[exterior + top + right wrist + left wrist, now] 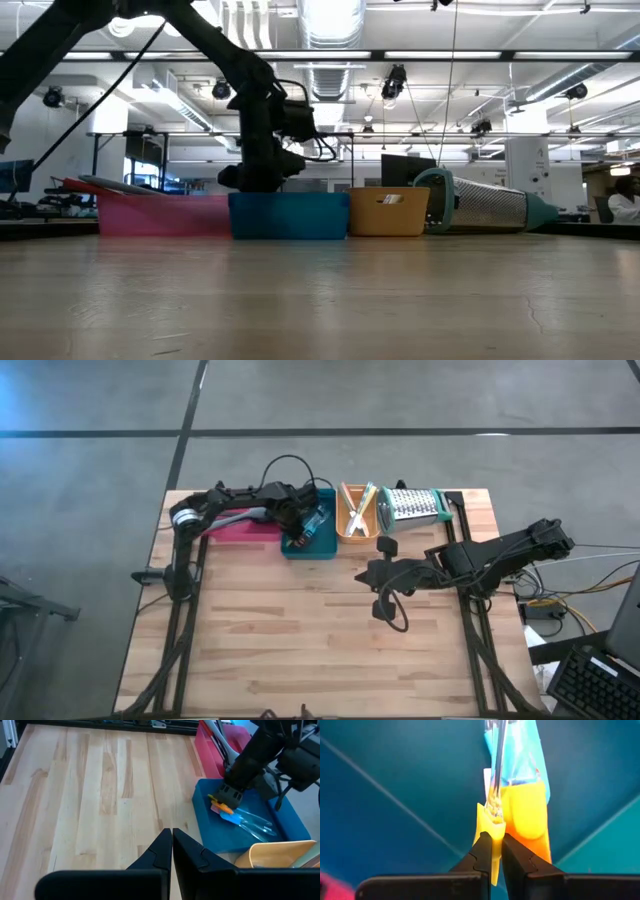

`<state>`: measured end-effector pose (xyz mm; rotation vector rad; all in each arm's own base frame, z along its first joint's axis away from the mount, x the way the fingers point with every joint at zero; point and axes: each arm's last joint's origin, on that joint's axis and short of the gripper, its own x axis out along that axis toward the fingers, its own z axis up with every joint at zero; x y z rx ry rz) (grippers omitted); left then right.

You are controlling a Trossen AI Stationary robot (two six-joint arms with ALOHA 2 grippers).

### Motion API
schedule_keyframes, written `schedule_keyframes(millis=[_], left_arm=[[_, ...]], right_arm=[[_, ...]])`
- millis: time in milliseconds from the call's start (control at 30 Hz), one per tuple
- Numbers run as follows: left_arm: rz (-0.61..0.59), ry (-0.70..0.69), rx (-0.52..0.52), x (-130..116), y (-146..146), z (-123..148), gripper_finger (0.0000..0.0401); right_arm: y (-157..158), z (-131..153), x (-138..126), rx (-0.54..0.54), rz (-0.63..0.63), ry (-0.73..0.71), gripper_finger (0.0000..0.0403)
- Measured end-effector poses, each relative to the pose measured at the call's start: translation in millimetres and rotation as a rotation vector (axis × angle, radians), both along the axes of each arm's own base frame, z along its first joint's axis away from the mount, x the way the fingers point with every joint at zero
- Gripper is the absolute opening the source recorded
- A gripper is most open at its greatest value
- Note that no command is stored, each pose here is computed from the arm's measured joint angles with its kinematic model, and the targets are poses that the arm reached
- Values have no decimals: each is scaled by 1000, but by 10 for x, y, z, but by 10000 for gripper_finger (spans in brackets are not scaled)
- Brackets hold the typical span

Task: Pick & Place Kitchen Items
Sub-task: Put the yellow spatula into the blue bin, then return to Home Position

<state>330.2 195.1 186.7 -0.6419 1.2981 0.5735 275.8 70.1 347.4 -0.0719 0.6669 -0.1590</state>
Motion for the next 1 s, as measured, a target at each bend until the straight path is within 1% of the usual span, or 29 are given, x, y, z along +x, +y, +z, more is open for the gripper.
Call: schedule_keyframes(millis=[167, 333, 433, 600, 767, 867, 1000], left_arm=[[-24, 9, -13, 21, 8, -77, 23], [-29, 8, -14, 24, 10, -84, 28], [-45, 4, -5, 20, 9, -63, 61], [-129, -6, 20, 24, 13, -5, 122], [-157, 5, 18, 41, 23, 145, 155], [-159, 11, 14, 57, 33, 295, 161], [-169, -6, 39, 104, 30, 518, 159]], right_arm=[[0, -1, -1, 4, -3, 1, 8], [0, -1, -1, 6, -5, 0, 8], [0, -1, -1, 6, -5, 0, 8], [0, -1, -1, 6, -5, 0, 8], [0, -1, -1, 6, -5, 0, 8], [0, -1, -1, 6, -5, 0, 8], [0, -1, -1, 6, -5, 0, 8]])
